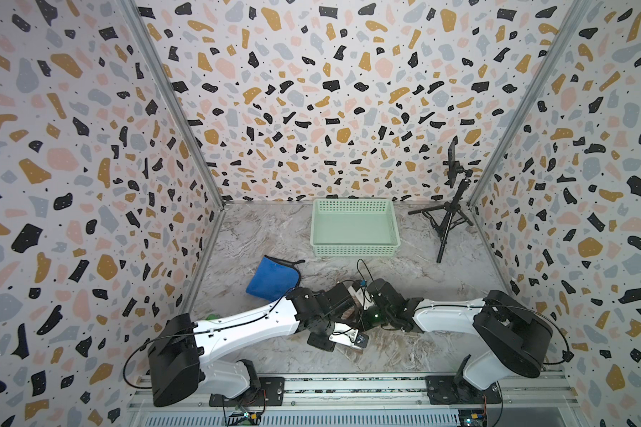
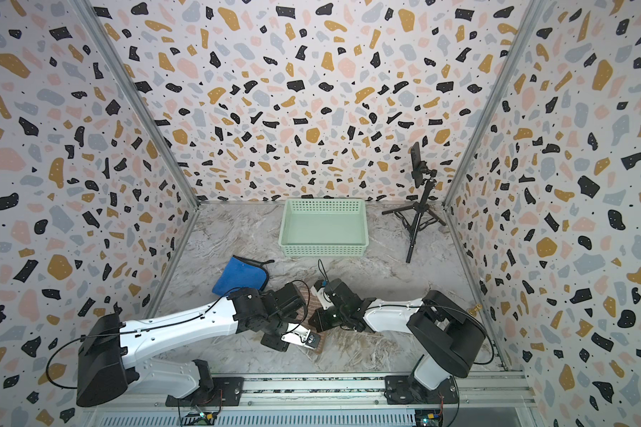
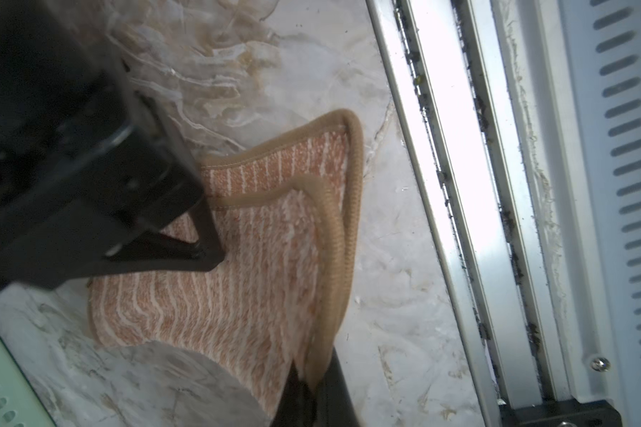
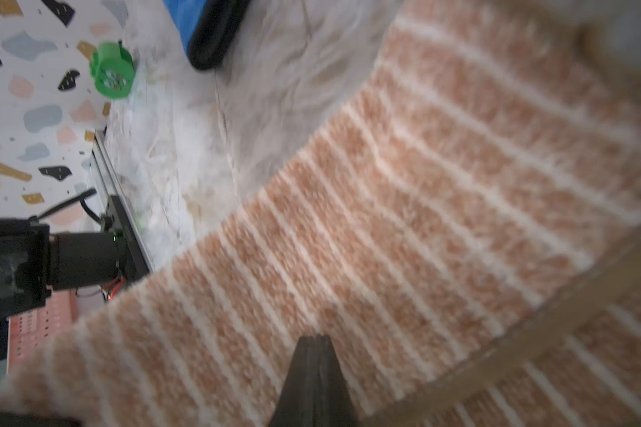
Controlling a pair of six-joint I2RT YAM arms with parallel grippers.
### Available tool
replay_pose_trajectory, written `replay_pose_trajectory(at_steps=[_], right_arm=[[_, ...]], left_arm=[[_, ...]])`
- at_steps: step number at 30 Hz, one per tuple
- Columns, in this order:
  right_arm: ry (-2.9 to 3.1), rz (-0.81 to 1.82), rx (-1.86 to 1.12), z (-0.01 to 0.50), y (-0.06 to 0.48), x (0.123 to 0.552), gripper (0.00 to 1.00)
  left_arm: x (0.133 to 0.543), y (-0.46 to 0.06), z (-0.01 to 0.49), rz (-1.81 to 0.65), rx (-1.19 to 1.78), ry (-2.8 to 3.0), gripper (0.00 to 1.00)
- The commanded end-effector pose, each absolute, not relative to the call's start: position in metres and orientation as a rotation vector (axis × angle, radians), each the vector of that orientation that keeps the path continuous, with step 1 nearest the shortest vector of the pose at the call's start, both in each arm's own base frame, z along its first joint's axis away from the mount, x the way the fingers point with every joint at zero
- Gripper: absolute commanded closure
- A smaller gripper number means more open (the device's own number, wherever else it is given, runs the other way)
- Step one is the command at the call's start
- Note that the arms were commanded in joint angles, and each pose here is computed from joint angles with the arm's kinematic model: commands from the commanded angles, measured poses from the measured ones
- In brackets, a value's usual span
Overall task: Fold the square dishcloth
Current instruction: Fold the cleaning item at the center of the board.
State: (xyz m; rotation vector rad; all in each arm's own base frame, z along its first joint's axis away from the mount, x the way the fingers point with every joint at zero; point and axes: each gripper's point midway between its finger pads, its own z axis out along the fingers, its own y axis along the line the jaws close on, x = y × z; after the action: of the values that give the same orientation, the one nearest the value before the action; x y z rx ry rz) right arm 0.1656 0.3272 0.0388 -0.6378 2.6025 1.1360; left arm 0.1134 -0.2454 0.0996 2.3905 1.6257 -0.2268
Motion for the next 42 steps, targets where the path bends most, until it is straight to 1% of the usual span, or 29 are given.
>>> replay_pose_trajectory(at_steps=[1, 3, 5, 7, 9, 11, 16, 19, 22, 23, 26, 30, 37, 42], right_arm=[[2.611, 1.238, -0.66, 0.05, 0.326, 0.149, 1.0], [2.571, 1.272, -0.64, 0.067, 0.324, 0.156, 1.0], [2.512, 1.264, -0.566, 0.086, 0.319, 0.178, 1.0], [2.499, 1.217, -0.508, 0.09, 0.314, 0.2, 1.0], [2.519, 1.219, -0.475, 0.084, 0.315, 0.215, 1.0], [2.566, 1.219, -0.466, 0.065, 0.319, 0.22, 1.0], [2.66, 1.188, -0.462, 0.026, 0.32, 0.219, 1.0], [2.679, 1.193, -0.467, 0.019, 0.318, 0.214, 1.0], [2.64, 1.27, -0.492, 0.035, 0.322, 0.212, 1.0], [2.6, 1.336, -0.47, 0.047, 0.324, 0.216, 1.0], [2.513, 1.37, -0.368, 0.071, 0.315, 0.236, 1.0], [2.448, 1.259, -0.247, 0.085, 0.286, 0.26, 1.0], [2.437, 1.102, -0.194, 0.08, 0.263, 0.266, 1.0], [2.403, 1.004, -0.159, 0.081, 0.244, 0.266, 1.0]], left_arm=[[0.098, -0.239, 0.109, -0.323, 2.418, 1.649, 1.0], [0.099, -0.243, 0.115, -0.354, 2.397, 1.644, 1.0], [0.103, -0.247, 0.119, -0.366, 2.384, 1.647, 1.0], [0.108, -0.249, 0.121, -0.382, 2.38, 1.664, 1.0], [0.115, -0.252, 0.123, -0.408, 2.361, 1.688, 1.0], [0.121, -0.255, 0.124, -0.434, 2.348, 1.708, 1.0], [0.135, -0.263, 0.13, -0.47, 2.315, 1.699, 1.0], [0.149, -0.271, 0.131, -0.468, 2.29, 1.706, 1.0], [0.174, -0.277, 0.122, -0.429, 2.259, 1.746, 1.0], [0.183, -0.278, 0.119, -0.418, 2.246, 1.76, 1.0], [0.202, -0.28, 0.108, -0.419, 2.217, 1.819, 1.0], [0.215, -0.281, 0.1, -0.445, 2.198, 1.857, 1.0], [0.227, -0.283, 0.095, -0.451, 2.17, 1.87, 1.0], [0.252, -0.281, 0.08, -0.369, 2.107, 1.929, 1.0]])
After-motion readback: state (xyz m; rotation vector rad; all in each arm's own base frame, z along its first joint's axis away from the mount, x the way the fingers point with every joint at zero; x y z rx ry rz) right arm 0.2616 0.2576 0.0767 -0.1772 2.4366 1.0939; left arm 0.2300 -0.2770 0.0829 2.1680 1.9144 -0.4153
